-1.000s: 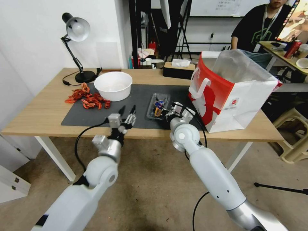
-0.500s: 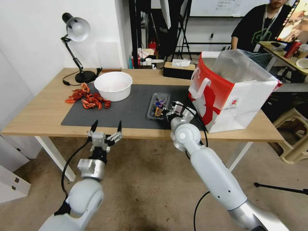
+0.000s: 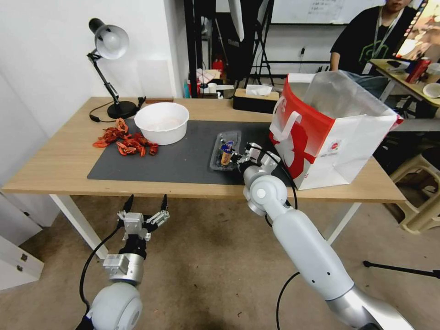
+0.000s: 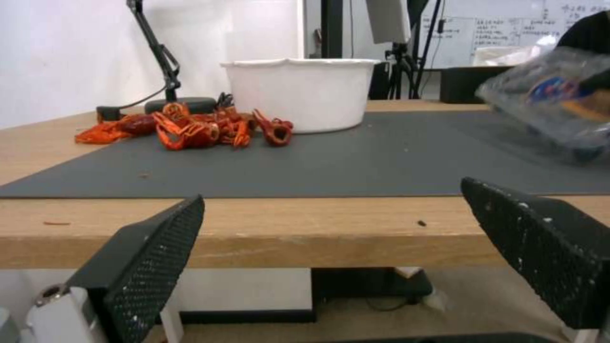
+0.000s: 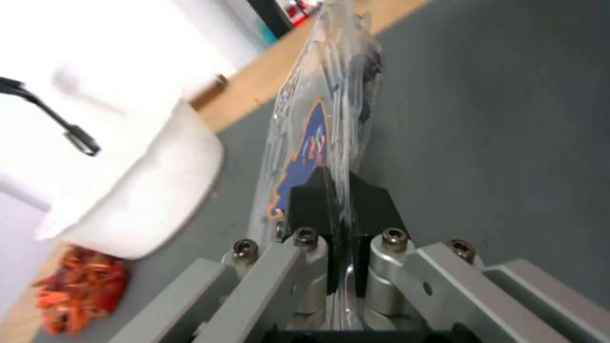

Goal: Close the takeout container lid, then place the container into the takeout bag.

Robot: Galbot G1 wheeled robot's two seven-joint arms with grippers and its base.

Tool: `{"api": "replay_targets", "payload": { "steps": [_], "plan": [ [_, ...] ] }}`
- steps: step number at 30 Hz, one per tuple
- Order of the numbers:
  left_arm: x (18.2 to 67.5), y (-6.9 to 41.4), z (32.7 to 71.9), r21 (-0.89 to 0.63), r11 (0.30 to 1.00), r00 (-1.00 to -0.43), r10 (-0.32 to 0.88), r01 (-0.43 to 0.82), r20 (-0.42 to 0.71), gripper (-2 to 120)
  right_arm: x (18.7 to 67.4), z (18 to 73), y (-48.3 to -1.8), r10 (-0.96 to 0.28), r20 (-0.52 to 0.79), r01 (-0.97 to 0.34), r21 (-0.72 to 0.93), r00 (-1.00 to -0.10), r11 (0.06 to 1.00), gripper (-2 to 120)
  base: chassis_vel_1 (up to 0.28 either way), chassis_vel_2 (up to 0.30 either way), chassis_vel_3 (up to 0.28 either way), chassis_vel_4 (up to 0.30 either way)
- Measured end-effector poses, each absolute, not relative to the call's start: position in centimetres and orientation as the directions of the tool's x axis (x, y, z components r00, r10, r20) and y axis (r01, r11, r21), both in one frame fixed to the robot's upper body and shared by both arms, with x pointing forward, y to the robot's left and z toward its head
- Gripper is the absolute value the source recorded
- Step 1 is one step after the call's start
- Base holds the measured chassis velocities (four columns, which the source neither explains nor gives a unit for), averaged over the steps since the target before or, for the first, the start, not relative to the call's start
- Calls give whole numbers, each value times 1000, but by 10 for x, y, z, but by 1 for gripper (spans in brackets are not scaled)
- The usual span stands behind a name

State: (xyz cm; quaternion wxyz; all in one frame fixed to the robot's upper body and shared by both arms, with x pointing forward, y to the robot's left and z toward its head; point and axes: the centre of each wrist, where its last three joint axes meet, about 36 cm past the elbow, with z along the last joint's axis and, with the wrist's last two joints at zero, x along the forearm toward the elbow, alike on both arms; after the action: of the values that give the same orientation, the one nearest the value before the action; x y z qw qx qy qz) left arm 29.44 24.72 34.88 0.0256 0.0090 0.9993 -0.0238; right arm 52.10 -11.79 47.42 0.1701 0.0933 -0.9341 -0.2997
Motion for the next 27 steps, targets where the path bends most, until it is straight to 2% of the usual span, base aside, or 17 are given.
{"api": "replay_targets", "payload": {
  "steps": [5,8,14,18,21,27],
  "plan": [
    [296,250,350,-45,999,-998,14,17,-56,100,511,505,-130,-298,188,-137,586,-936,799,0,0,0,0,0],
    [298,252,351,-44,999,-998,9,12,-60,100,499,546,-148,-319,89,-216,564,-944,797,0,0,0,0,0],
    [299,251,352,-49,999,-998,4,7,-65,100,486,607,-182,-295,-37,-273,503,-955,820,0,0,0,0,0],
    [300,251,352,-50,999,-998,3,7,-67,100,481,641,-209,-223,-76,-234,439,-972,868,0,0,0,0,0],
    [301,249,353,-52,999,-997,6,10,-72,100,475,666,-241,-108,-108,-141,367,-988,919,0,0,0,0,0],
    [303,248,354,-54,998,-997,11,15,-77,100,473,674,-271,13,-123,-27,319,-992,947,0,0,0,0,0]
  ]
}}
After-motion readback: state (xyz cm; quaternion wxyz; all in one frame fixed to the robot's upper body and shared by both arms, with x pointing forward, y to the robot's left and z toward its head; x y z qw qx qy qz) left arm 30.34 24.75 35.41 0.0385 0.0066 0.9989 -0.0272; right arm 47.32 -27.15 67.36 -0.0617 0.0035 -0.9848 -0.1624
